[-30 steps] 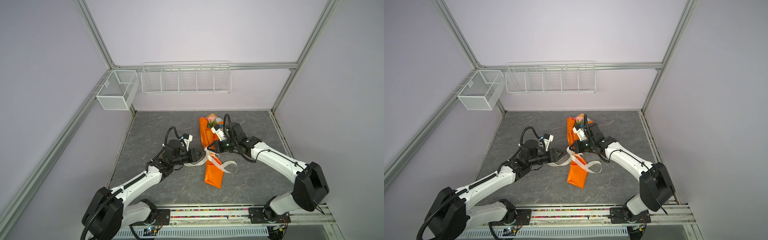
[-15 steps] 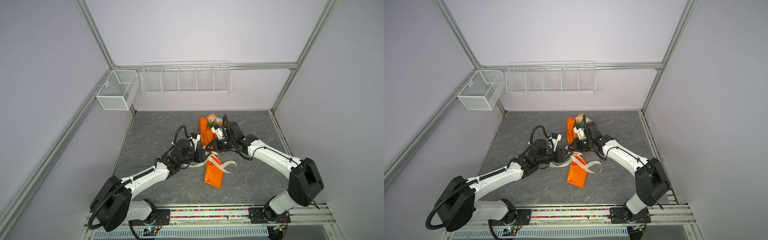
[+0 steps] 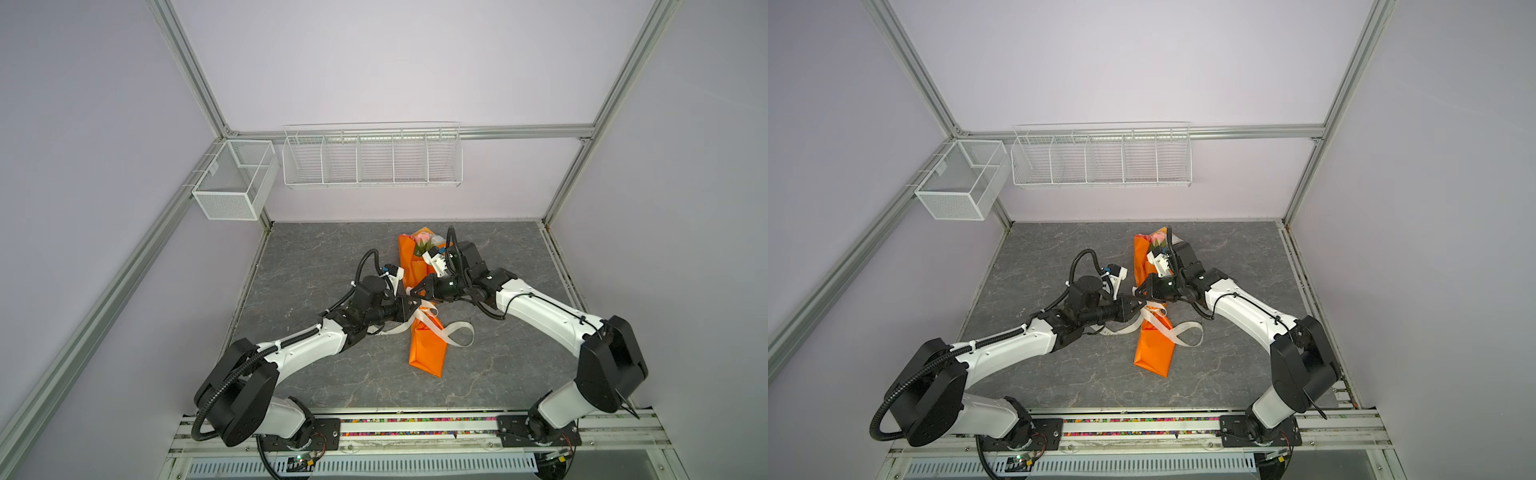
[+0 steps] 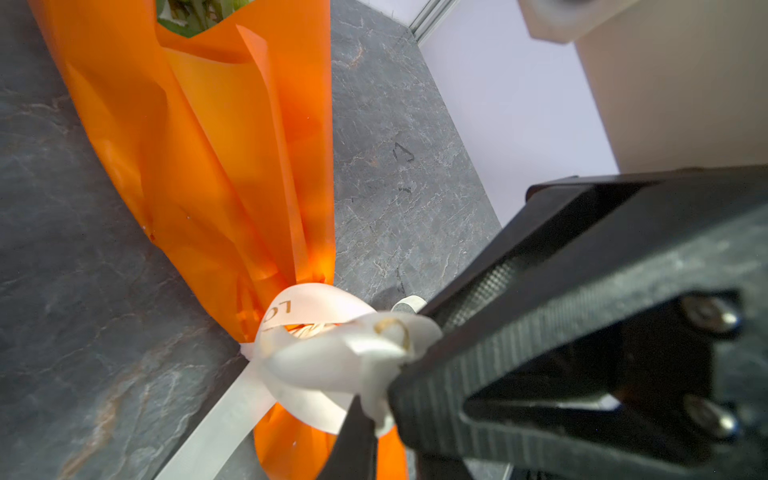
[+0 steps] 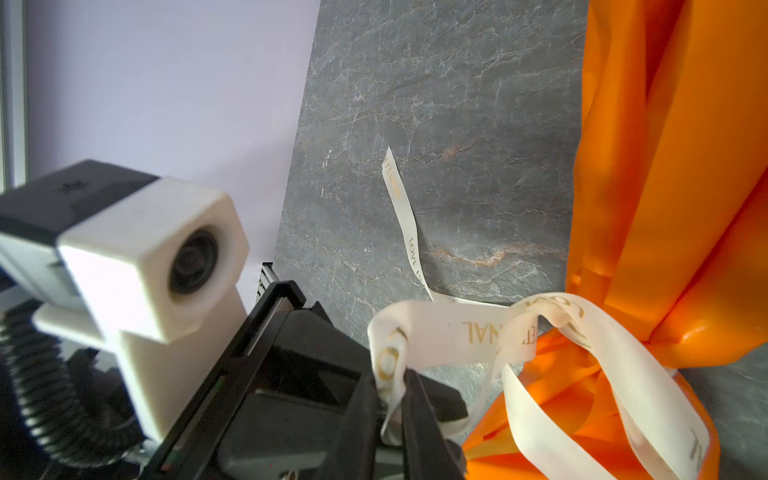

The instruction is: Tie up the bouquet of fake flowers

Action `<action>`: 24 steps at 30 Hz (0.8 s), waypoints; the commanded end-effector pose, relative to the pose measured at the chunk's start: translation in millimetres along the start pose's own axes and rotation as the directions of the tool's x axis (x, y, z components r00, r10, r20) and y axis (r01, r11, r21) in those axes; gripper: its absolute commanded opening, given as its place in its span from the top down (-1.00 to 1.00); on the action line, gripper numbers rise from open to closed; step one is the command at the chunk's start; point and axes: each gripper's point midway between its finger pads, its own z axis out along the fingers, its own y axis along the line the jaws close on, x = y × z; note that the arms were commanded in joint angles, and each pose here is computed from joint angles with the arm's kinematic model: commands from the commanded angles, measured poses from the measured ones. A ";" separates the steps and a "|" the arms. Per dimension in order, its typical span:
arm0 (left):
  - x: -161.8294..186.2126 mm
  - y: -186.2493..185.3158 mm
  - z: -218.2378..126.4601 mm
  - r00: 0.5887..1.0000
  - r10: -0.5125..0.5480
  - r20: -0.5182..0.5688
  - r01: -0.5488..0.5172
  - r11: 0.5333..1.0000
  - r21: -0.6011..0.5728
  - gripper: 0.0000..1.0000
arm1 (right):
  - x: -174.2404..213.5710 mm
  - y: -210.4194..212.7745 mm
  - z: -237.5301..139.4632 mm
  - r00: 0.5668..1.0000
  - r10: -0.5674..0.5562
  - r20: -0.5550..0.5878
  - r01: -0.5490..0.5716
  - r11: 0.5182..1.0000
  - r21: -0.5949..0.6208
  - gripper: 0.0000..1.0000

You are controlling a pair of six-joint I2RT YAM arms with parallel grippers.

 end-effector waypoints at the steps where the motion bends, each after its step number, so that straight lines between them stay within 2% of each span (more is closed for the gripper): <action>1: -18.8 -2.1 -1.9 0.994 -0.034 0.101 0.033 0.999 0.015 0.85 | 10.6 -1.4 -6.1 0.999 -0.012 -0.038 0.013 1.000 0.022 0.61; 3: -17.1 -0.6 -2.0 0.994 -0.040 0.100 0.039 0.999 0.015 0.89 | 10.2 -13.7 -19.9 0.999 -0.041 -0.010 0.042 0.992 0.119 0.45; 5: -14.9 1.3 -2.6 0.994 -0.047 0.095 0.047 0.999 0.008 0.93 | 8.9 -27.2 -42.5 0.996 -0.080 0.037 0.071 0.977 0.202 0.13; 8: -12.7 2.8 -3.3 0.993 -0.063 0.097 0.062 0.998 0.011 0.95 | 18.2 -58.1 -70.0 0.993 -0.103 0.053 0.080 0.942 0.327 -0.01; 10: -13.0 1.6 -4.1 0.993 -0.065 0.102 0.064 0.998 0.019 0.96 | 34.5 -73.1 -73.9 0.989 -0.150 0.021 0.132 0.925 0.357 -0.04; 13: -13.5 -0.7 -4.6 0.993 -0.067 0.101 0.065 0.997 0.030 0.95 | 68.7 -70.7 -59.4 0.967 -0.248 -0.065 0.256 0.934 0.251 -0.04; 16: -12.3 -1.3 -4.7 0.993 -0.075 0.095 0.072 0.997 0.034 0.95 | 95.8 -81.9 -43.8 0.928 -0.334 -0.164 0.367 0.892 0.263 -0.04; 24: -11.9 -2.3 -6.6 0.992 -0.090 0.093 0.087 0.996 0.037 0.95 | 102.6 -100.1 -16.5 0.860 -0.460 -0.223 0.510 0.793 0.333 -0.08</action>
